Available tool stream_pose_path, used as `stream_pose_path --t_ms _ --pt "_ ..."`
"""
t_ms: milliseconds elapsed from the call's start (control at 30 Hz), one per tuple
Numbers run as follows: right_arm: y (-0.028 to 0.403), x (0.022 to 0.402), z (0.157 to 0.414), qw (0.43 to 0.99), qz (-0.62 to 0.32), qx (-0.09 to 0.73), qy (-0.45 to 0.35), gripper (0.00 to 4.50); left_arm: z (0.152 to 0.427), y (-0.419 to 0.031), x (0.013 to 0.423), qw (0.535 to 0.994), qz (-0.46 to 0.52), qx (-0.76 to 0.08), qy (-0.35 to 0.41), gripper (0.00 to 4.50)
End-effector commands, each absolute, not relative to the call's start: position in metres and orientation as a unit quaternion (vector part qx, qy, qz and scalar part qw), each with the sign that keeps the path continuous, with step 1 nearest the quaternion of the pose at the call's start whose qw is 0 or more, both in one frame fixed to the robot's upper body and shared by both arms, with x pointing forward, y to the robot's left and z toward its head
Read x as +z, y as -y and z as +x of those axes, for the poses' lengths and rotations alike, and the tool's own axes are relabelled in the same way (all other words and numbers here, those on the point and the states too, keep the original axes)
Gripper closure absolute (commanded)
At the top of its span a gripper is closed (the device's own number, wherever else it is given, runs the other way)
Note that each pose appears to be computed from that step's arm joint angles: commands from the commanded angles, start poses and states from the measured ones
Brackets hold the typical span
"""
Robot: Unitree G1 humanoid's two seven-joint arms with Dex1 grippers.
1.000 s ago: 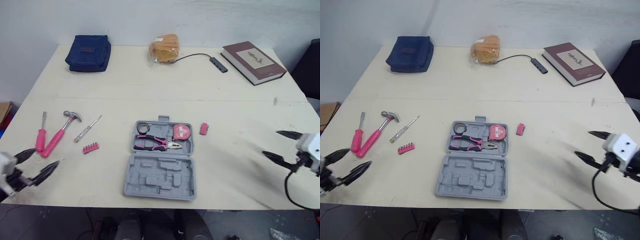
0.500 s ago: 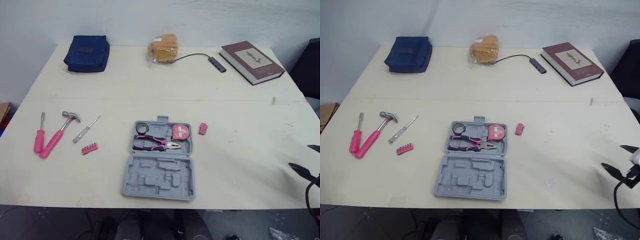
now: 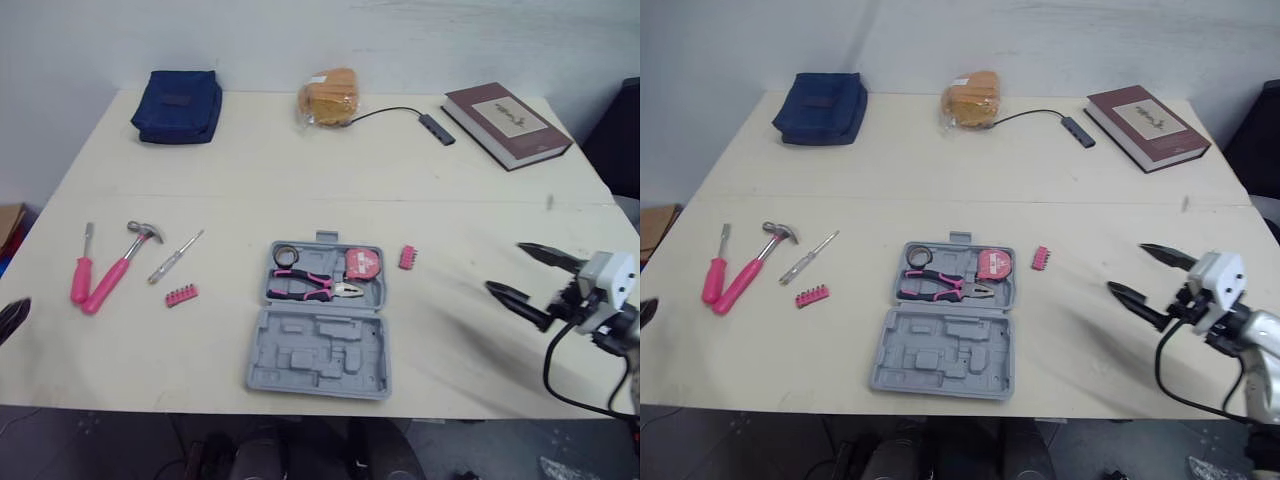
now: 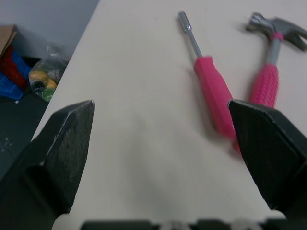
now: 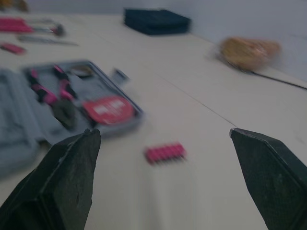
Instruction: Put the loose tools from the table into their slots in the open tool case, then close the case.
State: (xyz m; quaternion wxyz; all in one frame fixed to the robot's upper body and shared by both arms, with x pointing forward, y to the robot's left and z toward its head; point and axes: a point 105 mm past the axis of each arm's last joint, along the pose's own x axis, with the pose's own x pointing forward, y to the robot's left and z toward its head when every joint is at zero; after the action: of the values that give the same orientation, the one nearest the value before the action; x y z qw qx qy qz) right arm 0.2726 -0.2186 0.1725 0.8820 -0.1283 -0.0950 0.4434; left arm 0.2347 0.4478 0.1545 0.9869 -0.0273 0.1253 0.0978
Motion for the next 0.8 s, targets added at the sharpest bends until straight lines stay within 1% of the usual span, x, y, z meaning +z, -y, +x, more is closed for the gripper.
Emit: stream_pose_path --t_ms 33,167,333,367,467,533,667,800 --pt "0.189 0.194 0.262 0.854 -0.131 0.485 0.134 0.00 0.246 -0.440 0.169 0.986 -0.015 0.097 -0.135 0.02" --pt "0.171 0.193 0.255 0.832 -0.143 0.518 0.138 0.00 0.261 -0.427 0.168 0.986 -0.026 0.079 -0.143 0.02" --pt "0.168 0.196 0.255 0.829 -0.137 0.522 0.145 0.00 0.282 -0.403 0.174 0.989 -0.007 0.022 -0.145 0.02" --pt "0.168 0.196 0.255 0.827 -0.140 0.525 0.146 0.00 0.288 -0.395 0.175 0.989 0.003 0.003 -0.148 0.02" --pt "0.167 0.195 0.254 0.823 -0.145 0.530 0.145 0.00 0.306 -0.351 0.173 0.980 0.040 -0.098 -0.166 0.02" --pt "0.166 0.193 0.254 0.821 -0.147 0.533 0.145 0.00 0.311 -0.331 0.169 0.970 0.068 -0.144 -0.182 0.02" --pt "0.162 0.193 0.253 0.816 -0.150 0.538 0.150 0.00 0.322 -0.310 0.165 0.961 0.092 -0.180 -0.187 0.02" --pt "0.159 0.195 0.254 0.814 -0.154 0.539 0.154 0.00 0.329 -0.308 0.157 0.953 0.122 -0.178 -0.212 0.02"
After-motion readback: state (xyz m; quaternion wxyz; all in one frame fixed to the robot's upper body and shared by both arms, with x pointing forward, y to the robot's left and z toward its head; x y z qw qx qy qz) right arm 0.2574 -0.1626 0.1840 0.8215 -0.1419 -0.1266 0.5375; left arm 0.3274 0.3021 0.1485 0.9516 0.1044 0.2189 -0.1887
